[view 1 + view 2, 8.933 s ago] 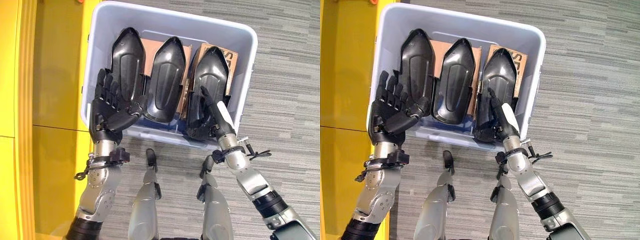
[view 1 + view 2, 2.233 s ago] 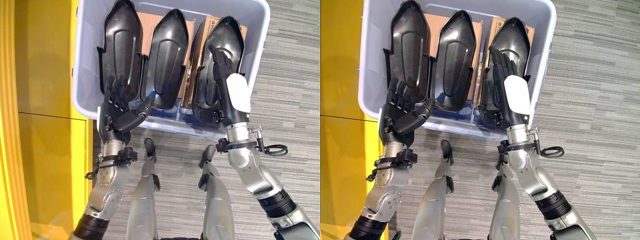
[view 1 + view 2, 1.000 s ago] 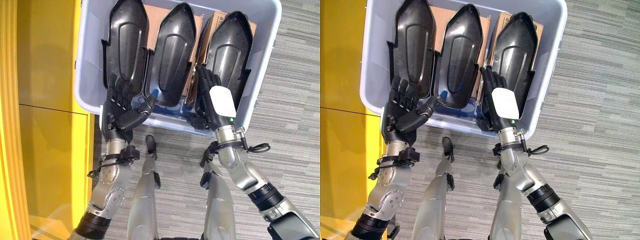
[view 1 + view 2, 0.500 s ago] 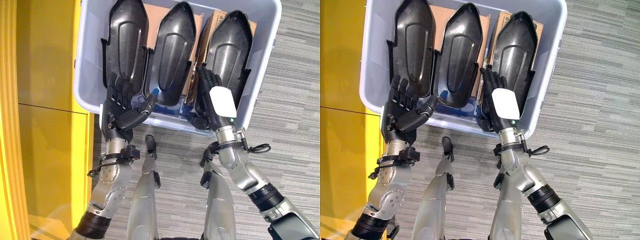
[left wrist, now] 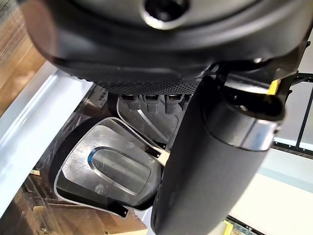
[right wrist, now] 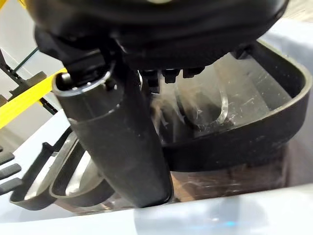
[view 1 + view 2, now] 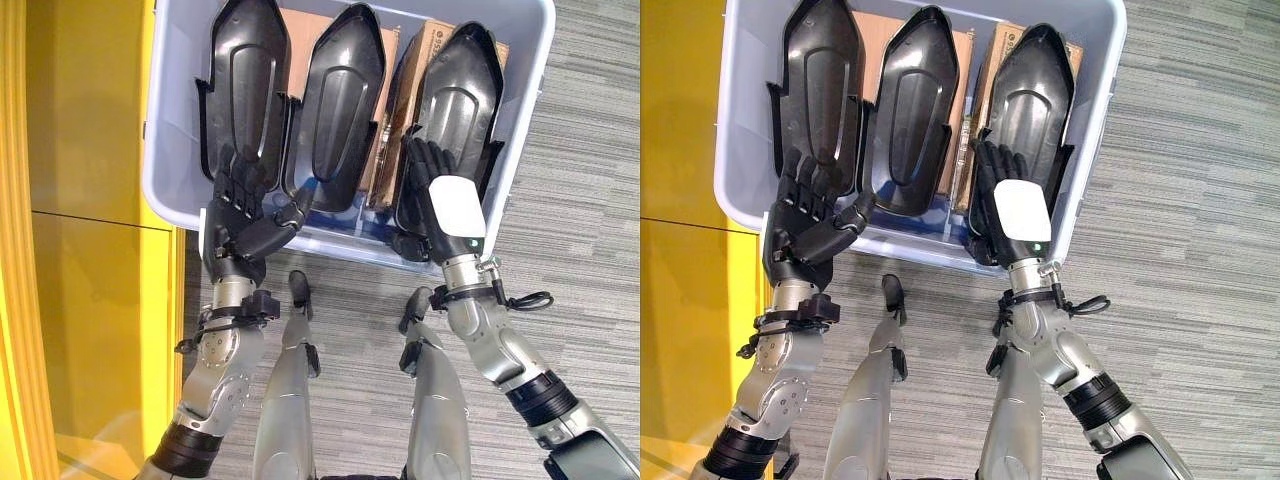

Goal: Move parts from the plastic box to the shelf.

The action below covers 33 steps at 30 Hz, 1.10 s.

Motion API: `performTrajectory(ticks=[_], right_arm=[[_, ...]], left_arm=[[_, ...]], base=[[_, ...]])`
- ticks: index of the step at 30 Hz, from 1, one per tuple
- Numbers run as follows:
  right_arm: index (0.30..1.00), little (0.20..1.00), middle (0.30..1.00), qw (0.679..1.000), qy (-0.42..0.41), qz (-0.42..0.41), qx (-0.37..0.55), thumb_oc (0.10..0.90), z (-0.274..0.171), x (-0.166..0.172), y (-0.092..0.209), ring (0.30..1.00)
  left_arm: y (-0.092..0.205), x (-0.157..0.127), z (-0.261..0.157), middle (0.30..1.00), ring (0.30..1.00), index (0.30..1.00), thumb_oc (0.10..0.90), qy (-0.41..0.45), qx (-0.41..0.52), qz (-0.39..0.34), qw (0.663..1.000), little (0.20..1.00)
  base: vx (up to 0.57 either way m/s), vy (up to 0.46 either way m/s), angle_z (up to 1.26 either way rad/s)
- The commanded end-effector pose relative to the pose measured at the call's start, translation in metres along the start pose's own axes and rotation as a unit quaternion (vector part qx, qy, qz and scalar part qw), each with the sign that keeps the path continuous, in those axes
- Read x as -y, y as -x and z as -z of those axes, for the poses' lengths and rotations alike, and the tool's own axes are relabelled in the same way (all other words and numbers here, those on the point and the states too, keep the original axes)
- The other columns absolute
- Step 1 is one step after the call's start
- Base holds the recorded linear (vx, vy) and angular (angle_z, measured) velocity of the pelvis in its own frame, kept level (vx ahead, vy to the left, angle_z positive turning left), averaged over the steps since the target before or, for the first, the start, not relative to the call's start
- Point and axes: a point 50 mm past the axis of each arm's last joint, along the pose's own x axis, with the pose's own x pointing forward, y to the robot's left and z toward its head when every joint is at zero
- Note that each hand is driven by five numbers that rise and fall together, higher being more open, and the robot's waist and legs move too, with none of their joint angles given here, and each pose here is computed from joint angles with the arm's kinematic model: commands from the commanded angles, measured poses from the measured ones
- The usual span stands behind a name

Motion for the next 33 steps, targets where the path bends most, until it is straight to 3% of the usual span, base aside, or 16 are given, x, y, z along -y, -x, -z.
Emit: performTrajectory(ticks=[1, 33], right_arm=[[1.0, 1.0, 1.0, 0.993, 0.022, 0.095, 0.066, 0.9, -0.017, 0.033, -0.007, 1.0], [1.0, 1.0, 1.0, 0.992, 0.034, 0.111, 0.038, 0.9, -0.002, 0.035, 0.01, 1.0]], left_arm=[[0.003, 0.018, -0.042, 1.0, 1.0, 1.0, 0.9, 0.008, 0.122, 0.055, 0.991, 1.0], [0.004, 0.016, -0.041, 1.0, 1.0, 1.0, 0.9, 0.005, 0.121, 0.05, 0.991, 1.0]], base=[[0.0, 0.0, 0.0], [0.0, 0.0, 0.0]])
